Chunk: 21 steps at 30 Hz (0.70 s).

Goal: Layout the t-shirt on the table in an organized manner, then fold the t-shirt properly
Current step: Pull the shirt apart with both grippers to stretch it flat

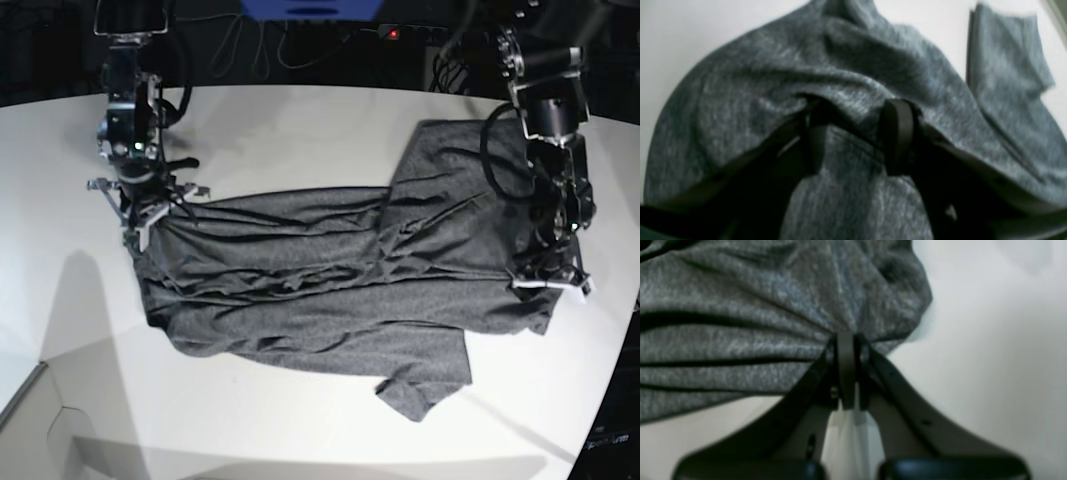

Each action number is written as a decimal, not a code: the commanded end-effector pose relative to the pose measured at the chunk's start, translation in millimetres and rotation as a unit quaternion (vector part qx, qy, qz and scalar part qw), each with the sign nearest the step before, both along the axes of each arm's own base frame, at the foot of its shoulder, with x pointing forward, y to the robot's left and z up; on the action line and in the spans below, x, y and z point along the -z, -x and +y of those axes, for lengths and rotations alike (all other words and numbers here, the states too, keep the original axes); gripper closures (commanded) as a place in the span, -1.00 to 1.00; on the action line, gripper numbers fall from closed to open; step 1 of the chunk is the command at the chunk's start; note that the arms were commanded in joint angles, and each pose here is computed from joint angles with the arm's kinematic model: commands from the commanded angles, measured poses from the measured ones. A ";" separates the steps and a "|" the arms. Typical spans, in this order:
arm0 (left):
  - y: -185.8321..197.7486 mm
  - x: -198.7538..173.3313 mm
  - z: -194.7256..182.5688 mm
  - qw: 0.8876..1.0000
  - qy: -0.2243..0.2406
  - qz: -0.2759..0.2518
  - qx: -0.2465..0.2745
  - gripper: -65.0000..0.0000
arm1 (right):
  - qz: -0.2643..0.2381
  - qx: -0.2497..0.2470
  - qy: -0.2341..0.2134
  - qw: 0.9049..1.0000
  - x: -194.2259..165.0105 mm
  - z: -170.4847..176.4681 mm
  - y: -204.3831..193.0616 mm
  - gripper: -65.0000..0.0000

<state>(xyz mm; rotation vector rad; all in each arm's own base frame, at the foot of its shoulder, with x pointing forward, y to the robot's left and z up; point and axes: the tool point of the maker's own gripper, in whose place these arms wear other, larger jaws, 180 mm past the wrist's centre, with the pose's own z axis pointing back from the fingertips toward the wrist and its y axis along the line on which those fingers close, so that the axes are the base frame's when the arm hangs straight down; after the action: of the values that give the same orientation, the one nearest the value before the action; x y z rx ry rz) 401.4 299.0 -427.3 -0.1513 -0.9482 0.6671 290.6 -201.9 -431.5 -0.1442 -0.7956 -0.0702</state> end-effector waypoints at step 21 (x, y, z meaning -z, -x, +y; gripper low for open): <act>-66.5 -57.3 15.2 0.998 0.006 -0.051 -0.022 0.15 | -0.001 0.059 0.069 0.996 -48.2 -67.2 80.7 1.00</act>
<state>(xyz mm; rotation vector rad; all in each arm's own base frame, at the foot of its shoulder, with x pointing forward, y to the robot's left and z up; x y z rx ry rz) 449.0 305.2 -401.3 -0.1713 -0.9614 0.7166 207.7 -264.9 -392.8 -0.3022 -0.7630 -0.1369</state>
